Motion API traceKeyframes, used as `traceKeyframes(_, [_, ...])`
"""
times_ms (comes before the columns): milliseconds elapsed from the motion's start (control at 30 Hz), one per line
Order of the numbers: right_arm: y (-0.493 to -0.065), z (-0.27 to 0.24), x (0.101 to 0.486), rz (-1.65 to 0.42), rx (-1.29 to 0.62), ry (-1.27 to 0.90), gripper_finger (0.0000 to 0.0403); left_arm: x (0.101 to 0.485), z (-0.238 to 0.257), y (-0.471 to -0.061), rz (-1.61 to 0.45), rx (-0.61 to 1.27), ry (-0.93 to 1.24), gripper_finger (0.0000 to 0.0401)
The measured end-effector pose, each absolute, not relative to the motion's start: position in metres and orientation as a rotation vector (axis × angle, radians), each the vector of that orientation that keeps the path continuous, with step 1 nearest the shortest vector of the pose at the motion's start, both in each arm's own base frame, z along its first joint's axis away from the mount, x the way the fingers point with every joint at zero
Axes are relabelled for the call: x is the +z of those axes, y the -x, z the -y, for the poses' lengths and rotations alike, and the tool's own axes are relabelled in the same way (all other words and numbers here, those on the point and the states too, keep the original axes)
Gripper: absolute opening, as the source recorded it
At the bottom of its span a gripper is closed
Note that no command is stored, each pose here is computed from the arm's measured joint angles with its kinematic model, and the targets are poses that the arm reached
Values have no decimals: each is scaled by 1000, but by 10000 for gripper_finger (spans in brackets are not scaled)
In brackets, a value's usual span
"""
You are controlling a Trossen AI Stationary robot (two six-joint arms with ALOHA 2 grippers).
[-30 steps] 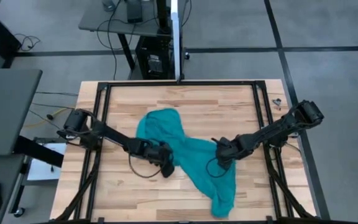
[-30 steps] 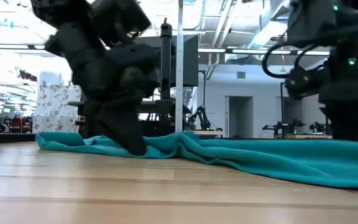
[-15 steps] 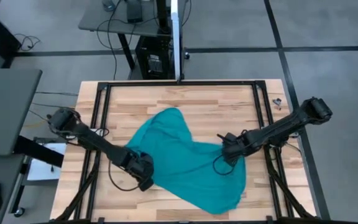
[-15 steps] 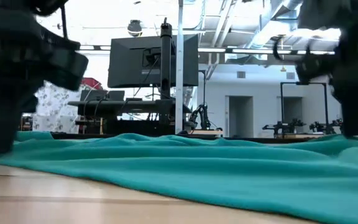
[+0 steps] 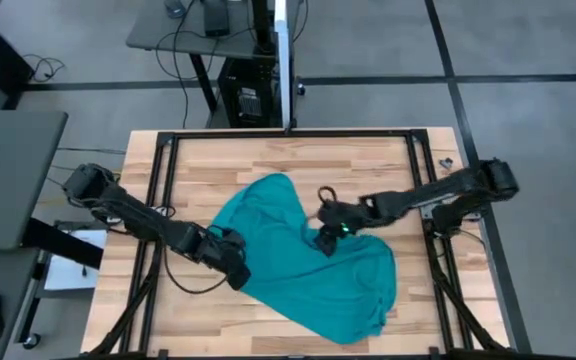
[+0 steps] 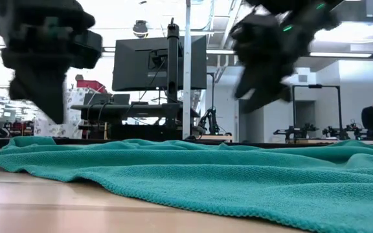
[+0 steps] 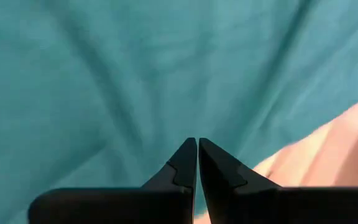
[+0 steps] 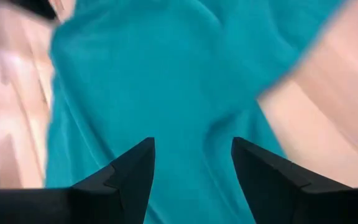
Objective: Roll towel
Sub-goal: Fold the blue towel
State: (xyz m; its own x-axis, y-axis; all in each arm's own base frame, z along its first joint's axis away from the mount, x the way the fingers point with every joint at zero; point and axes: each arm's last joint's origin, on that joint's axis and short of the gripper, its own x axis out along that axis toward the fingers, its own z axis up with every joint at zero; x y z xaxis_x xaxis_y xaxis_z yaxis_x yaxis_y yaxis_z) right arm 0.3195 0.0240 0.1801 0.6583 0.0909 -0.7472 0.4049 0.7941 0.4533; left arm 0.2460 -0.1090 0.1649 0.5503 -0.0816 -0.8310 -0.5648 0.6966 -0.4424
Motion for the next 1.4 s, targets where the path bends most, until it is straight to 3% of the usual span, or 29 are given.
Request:
traceKeyframes(300, [-371,-5,146,-982,-182,-500,207,116,120,-278,-903,300,850,1])
traceKeyframes(500, [-362,31,141,-1206,-343,-336,205,105,134,-272,-994,251,832,1])
traceKeyframes(867, [-319,99,202,-1175,-461,-368,196,116,134,-266,-1033,212,832,1])
traceKeyframes(1133, [-295,39,235,-1121,-273,-373,196,184,93,-248,-984,282,835,1])
traceKeyframes(1400, [-265,-63,197,-1131,-153,-495,196,190,34,-227,-1003,631,769,1])
